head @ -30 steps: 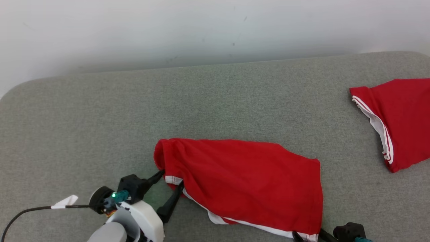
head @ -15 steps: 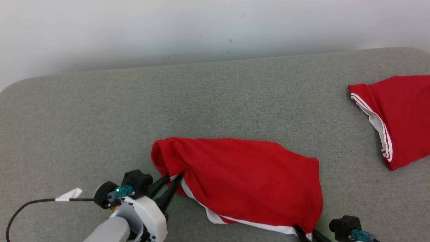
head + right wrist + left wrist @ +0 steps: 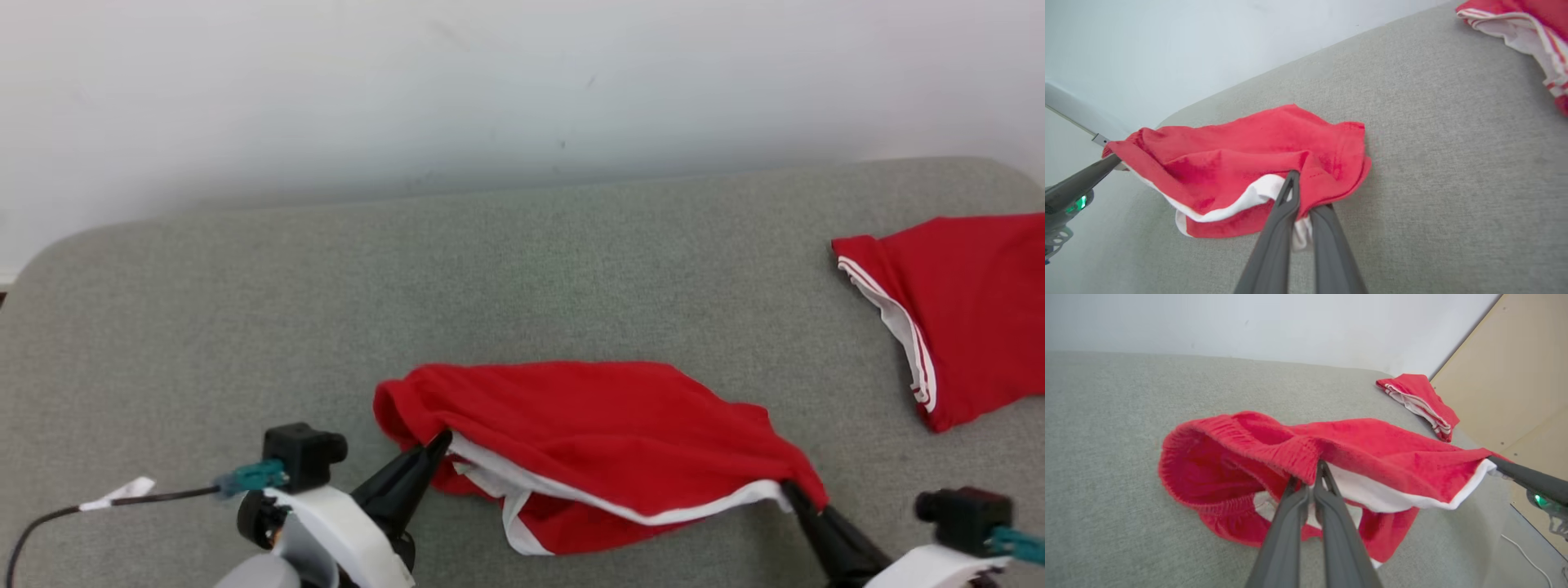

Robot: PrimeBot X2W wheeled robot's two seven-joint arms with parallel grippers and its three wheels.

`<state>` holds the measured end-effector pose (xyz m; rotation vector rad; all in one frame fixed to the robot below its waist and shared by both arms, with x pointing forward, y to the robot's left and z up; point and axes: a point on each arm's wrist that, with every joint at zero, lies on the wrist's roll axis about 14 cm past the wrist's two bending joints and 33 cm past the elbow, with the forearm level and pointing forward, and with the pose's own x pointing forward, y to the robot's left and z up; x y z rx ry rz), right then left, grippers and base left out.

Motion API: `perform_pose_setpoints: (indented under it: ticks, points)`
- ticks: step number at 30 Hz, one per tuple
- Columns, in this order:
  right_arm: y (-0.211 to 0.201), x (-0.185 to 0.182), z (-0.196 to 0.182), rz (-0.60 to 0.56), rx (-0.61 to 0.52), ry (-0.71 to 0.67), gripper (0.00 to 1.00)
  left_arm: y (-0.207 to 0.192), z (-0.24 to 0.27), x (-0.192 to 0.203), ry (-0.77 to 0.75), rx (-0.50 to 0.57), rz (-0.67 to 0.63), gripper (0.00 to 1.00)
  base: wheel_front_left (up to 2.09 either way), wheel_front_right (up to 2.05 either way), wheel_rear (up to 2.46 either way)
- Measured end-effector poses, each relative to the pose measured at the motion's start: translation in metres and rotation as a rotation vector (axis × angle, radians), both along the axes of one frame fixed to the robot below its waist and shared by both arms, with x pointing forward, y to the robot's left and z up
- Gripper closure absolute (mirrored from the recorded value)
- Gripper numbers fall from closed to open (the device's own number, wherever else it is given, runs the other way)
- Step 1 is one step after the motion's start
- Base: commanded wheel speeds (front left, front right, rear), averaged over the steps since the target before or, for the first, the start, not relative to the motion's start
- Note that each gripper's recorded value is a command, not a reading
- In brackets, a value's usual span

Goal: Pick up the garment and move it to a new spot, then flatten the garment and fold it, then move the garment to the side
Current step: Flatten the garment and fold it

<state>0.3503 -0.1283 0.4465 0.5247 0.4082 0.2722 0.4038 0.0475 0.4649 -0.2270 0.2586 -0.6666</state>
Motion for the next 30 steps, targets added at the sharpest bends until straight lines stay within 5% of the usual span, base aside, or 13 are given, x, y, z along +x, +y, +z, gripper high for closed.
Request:
perform_pose_setpoints:
  ticks: [13, 21, 26, 30]
  points:
    - [-0.053, -0.007, 0.147, -0.05, 0.134, -0.362, 1.0, -0.027, 0.14, -0.077, -0.051, -0.352, -0.205, 1.0, 0.0, 0.0, 0.0]
    - [-0.083, -0.025, 0.228, -0.074, 0.11, -0.587, 1.0, -0.037, 0.22, -0.127, -0.12, -0.499, -0.374, 1.0, 0.0, 0.0, 0.0]
    - [-0.088, -0.016, 0.26, -0.052, 0.076, -0.667, 1.0, -0.035, 0.246, -0.116, -0.126, -0.539, -0.406, 1.0, 0.0, 0.0, 0.0]
    - [-0.086, 0.022, 0.262, -0.028, 0.014, -0.648, 1.0, -0.03, 0.248, -0.068, -0.152, -0.461, -0.356, 1.0, 0.0, 0.0, 0.0]
